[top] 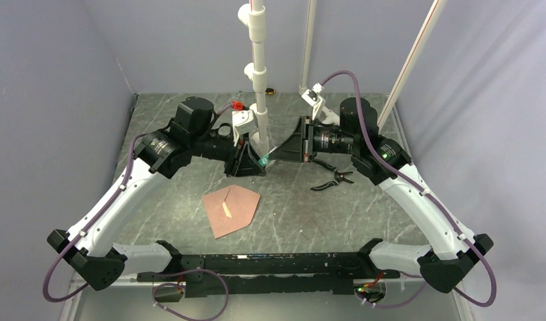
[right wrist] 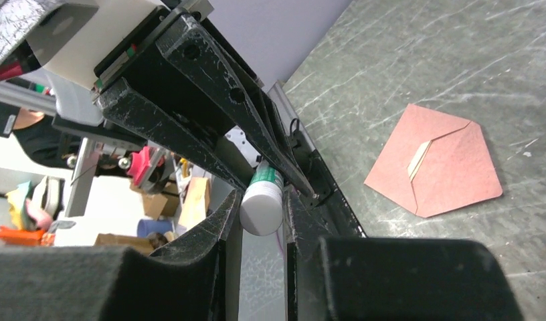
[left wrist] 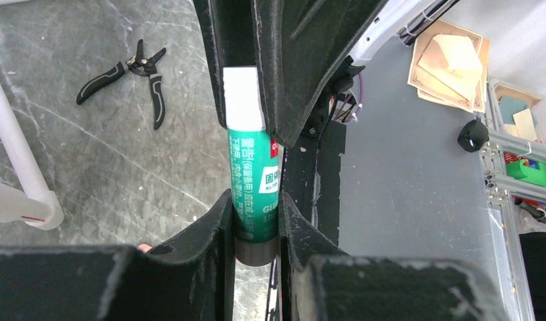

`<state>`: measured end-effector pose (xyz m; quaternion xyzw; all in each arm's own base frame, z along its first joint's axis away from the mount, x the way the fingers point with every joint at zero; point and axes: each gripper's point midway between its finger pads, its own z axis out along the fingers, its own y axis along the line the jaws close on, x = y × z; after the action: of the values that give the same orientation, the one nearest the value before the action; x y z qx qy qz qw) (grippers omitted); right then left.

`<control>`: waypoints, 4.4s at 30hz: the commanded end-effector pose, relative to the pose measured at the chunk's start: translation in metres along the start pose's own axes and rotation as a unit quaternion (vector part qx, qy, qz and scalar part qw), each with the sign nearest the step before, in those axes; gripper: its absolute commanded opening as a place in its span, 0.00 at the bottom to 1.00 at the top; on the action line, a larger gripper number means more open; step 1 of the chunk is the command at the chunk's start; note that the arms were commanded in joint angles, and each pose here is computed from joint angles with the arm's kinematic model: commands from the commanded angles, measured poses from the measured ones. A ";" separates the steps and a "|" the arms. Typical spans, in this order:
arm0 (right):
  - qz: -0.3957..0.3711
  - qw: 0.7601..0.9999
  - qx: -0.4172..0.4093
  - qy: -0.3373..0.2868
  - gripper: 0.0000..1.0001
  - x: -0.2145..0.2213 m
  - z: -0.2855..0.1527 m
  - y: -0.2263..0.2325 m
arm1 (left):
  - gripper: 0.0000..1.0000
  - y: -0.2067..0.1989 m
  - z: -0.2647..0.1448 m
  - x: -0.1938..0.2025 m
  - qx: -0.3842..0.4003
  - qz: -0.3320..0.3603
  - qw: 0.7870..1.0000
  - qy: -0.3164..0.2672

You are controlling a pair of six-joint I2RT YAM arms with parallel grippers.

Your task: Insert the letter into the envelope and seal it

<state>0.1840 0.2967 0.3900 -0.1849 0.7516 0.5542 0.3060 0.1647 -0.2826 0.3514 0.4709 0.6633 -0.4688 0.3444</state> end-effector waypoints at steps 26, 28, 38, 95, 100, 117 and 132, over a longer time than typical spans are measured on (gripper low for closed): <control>-0.135 0.986 0.085 -0.052 0.00 -0.048 -0.047 -0.043 | 0.02 -0.032 -0.009 0.043 0.070 -0.039 0.996 0.050; -0.101 0.980 0.162 -0.057 0.00 -0.046 -0.050 -0.076 | 0.02 -0.025 -0.009 0.040 0.044 -0.033 0.998 0.042; 0.049 0.881 0.468 0.052 0.00 0.032 -0.068 -0.240 | 0.02 -0.001 -0.012 0.002 -0.055 -0.032 0.996 -0.057; 0.076 0.826 0.558 0.014 0.59 0.058 -0.044 -0.338 | 0.03 0.004 -0.012 -0.023 -0.070 -0.061 0.990 -0.107; 0.084 0.856 0.505 -0.073 0.65 0.036 -0.060 -0.283 | 0.02 0.006 -0.012 -0.041 -0.074 -0.072 0.984 -0.144; -0.112 0.945 -0.160 -0.262 0.92 -0.039 -0.045 0.050 | 0.03 -0.032 -0.003 -0.072 0.078 -0.082 0.974 -0.195; -0.059 0.939 -0.190 -0.282 0.47 -0.057 -0.024 0.066 | 0.03 -0.045 -0.011 -0.073 0.095 -0.085 0.969 -0.213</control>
<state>0.1890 0.2951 0.4412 -0.1166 0.5520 0.6746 0.4761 0.1591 -0.3042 0.4157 0.3144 0.5976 -0.6327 0.3791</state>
